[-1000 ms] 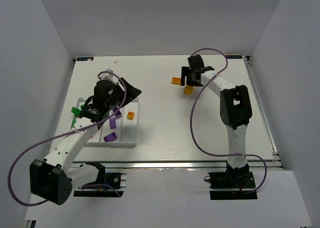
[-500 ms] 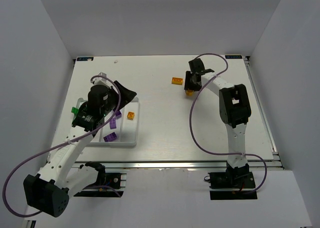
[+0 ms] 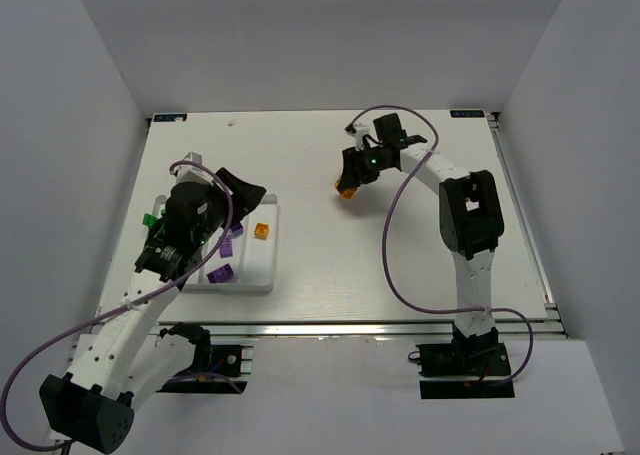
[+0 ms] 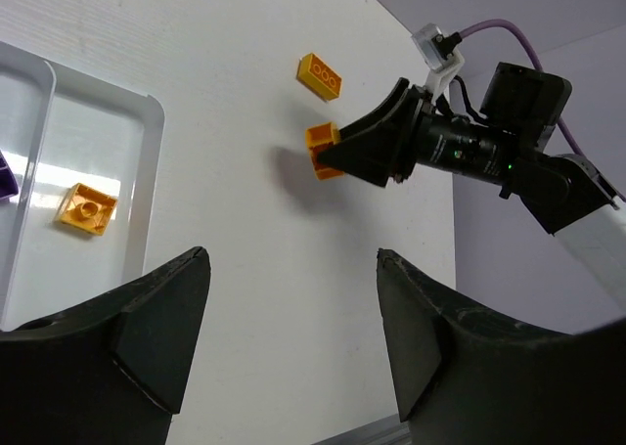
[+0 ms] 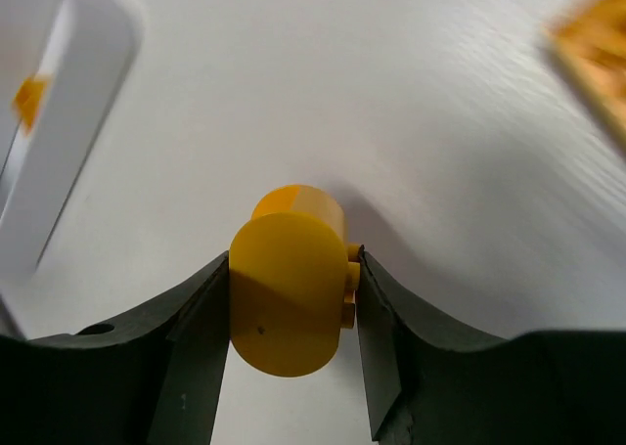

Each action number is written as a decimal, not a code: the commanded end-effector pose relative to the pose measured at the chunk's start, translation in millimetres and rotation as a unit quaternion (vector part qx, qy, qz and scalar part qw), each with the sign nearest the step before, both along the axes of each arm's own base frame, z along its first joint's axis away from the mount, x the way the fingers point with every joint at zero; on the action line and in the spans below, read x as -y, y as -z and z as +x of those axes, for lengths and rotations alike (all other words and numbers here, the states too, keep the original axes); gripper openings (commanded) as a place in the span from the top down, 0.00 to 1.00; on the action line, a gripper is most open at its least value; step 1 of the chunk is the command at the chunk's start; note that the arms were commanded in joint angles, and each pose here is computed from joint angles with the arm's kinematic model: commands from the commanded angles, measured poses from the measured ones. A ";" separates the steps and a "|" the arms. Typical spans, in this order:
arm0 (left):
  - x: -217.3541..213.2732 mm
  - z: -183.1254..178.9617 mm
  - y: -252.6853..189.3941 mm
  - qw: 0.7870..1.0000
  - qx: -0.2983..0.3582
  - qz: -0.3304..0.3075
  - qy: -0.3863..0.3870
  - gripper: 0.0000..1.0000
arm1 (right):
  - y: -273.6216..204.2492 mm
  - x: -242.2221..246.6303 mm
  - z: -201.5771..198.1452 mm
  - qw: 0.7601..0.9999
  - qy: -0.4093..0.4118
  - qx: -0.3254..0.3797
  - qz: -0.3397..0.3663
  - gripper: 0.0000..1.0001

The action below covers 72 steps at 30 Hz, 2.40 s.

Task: Sort the legos into containers by color

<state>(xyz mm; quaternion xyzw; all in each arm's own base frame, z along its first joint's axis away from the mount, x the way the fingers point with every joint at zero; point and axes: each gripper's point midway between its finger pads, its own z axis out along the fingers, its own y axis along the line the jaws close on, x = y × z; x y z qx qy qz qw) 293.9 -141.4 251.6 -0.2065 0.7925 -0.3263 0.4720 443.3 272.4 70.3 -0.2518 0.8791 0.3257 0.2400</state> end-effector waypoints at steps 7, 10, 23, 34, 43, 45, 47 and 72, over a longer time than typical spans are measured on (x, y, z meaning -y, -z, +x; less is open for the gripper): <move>-21.0 -16.3 -26.9 0.997 0.067 -0.004 -0.036 0.20 | -82.2 -121.6 -139.7 0.904 -0.374 0.166 0.125 1.00; -28.7 -24.0 -33.2 0.995 0.082 -0.009 -0.050 0.19 | -87.8 -148.3 -163.5 0.883 -0.410 0.187 0.135 1.00; -50.8 -52.9 -33.6 0.991 0.096 -0.034 -0.089 0.18 | -72.4 -215.3 -198.2 0.887 -0.397 0.197 0.130 0.88; -58.5 -61.6 -36.4 0.991 0.086 -0.029 -0.102 0.18 | -52.5 -241.0 -199.5 0.908 -0.334 0.202 0.152 0.49; -54.6 -57.1 -36.1 0.990 0.086 -0.041 -0.100 0.18 | -49.8 -236.6 -192.9 0.907 -0.333 0.215 0.143 0.22; -53.4 -55.1 -36.7 0.991 0.085 -0.038 -0.098 0.18 | -59.6 -233.5 -179.7 0.912 -0.318 0.222 0.136 0.22; -52.9 -54.3 -37.3 0.991 0.084 -0.037 -0.097 0.17 | -75.2 -225.4 -154.6 0.917 -0.291 0.240 0.127 0.23; -30.6 -31.2 -16.6 0.996 0.060 -0.034 -0.062 0.17 | 4.0 32.3 110.1 0.894 -0.245 0.315 -0.204 0.10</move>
